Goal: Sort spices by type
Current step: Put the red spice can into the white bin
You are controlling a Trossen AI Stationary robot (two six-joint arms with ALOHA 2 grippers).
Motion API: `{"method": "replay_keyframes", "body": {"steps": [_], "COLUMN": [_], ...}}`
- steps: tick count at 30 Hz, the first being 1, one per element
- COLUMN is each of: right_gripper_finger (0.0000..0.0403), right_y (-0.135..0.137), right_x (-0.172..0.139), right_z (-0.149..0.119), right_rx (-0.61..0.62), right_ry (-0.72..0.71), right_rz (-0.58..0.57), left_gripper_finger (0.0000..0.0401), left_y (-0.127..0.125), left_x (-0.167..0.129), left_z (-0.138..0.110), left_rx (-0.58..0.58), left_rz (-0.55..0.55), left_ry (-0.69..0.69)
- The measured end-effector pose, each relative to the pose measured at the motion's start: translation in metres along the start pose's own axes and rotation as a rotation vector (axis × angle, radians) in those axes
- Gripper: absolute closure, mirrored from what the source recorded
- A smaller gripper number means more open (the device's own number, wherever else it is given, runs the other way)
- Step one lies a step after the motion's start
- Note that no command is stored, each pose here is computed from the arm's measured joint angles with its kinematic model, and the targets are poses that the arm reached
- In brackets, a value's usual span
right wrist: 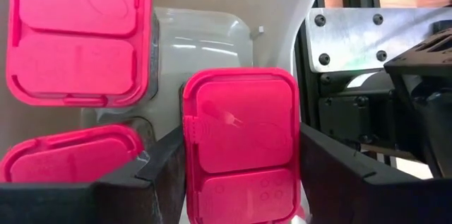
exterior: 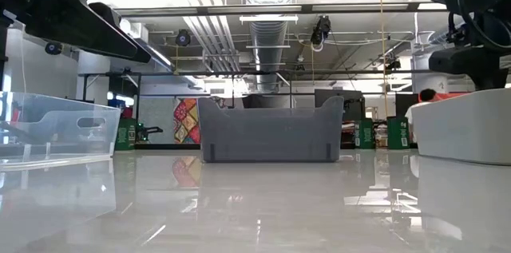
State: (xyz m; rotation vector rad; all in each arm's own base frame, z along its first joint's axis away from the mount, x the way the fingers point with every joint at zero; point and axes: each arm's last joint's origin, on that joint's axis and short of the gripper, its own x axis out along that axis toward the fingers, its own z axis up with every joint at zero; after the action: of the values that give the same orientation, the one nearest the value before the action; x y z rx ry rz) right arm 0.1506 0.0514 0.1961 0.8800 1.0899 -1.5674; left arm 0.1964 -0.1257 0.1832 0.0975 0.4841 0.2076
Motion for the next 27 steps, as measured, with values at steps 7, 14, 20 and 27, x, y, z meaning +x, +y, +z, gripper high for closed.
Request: {"method": "replay_keyframes", "body": {"steps": [7, 14, 20, 27], "right_gripper_finger": [0.0187, 0.0181, 0.0177, 0.0176], "right_y": [-0.0004, -0.0002, -0.0001, -0.0001], "right_x": [0.0, 0.0, 0.0, 0.0], "right_z": [0.0005, 0.0004, 0.0004, 0.0004], "right_rx": [0.0, 0.0, 0.001, 0.002], "right_ry": [-0.004, -0.004, -0.004, -0.004], "right_rz": [-0.004, -0.003, -0.001, -0.001], "left_gripper_finger": [0.0143, 0.0143, 0.0143, 0.0143], "left_y": [0.0, 0.0001, 0.0001, 0.0001], "left_x": [0.0, -0.0002, -0.0002, -0.0002], "left_z": [0.0, 0.0002, 0.0002, 0.0003], "left_rx": [-0.002, 0.001, 0.002, 0.002], "left_rz": [-0.001, -0.002, -0.002, -0.002], "left_ry": [0.001, 0.0, -0.001, -0.001]}}
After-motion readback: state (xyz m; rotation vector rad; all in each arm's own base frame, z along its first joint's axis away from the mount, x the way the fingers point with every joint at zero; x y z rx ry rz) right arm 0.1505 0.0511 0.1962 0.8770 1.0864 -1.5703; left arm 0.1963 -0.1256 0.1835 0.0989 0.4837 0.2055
